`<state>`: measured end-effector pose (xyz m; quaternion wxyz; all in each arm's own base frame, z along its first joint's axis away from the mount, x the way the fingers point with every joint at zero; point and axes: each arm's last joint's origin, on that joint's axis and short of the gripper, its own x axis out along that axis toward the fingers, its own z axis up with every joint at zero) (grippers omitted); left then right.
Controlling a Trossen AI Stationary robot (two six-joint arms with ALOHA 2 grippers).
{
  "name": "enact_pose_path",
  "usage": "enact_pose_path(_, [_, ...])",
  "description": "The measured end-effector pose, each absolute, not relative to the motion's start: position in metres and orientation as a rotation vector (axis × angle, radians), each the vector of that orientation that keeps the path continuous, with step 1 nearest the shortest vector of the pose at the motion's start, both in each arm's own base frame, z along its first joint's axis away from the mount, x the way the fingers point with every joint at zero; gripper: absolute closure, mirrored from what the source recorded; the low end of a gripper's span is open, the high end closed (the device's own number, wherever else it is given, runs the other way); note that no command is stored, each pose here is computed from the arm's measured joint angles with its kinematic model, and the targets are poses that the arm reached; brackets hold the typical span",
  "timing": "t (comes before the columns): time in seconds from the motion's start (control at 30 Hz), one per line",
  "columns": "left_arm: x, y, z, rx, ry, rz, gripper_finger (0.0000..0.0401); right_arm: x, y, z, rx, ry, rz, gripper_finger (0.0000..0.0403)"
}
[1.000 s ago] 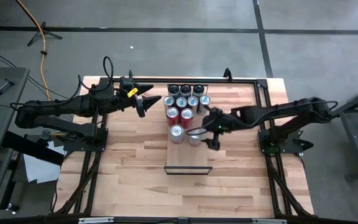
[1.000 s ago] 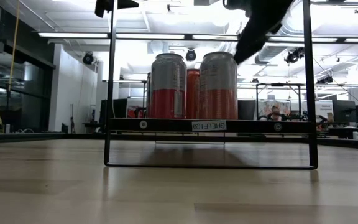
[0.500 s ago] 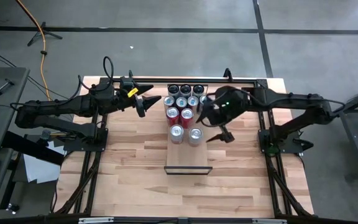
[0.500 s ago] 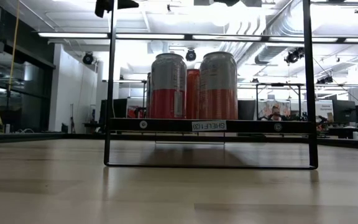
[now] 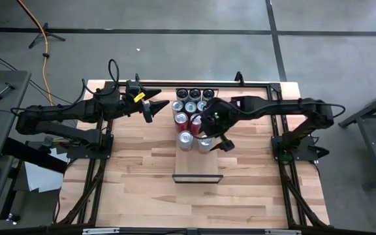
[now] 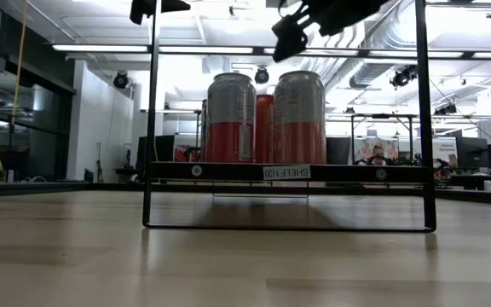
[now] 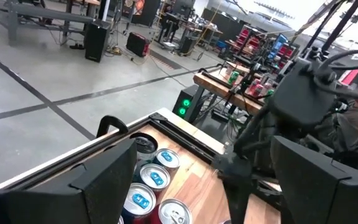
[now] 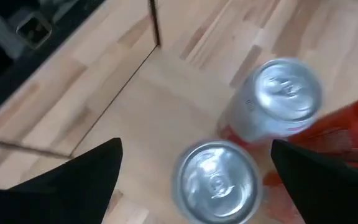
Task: Place canned beverage on shelf
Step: Put the pink-white soda can on the shelf aligned with the other pink-white soda can
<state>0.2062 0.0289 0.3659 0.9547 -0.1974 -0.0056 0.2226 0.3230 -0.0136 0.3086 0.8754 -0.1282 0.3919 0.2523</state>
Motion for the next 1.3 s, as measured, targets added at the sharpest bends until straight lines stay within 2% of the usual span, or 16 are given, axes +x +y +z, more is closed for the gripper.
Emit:
enact_pose_path(0.23, [0.206,0.029,0.366,-0.401,-0.009,0.443,0.0075,0.328,-0.017,0.291,-0.264,0.908,0.548,0.0004])
enact_pose_path(0.43, [0.206,0.029,0.366,-0.402,-0.009,0.443,0.0075,0.33,-0.02,0.288,-0.323,0.96,0.445,0.0004])
enact_pose_path(1.3, [0.206,0.029,0.366,-0.425,-0.013,0.442,0.0075,0.333,-0.013,0.28,-0.3,0.989,0.492,0.0004])
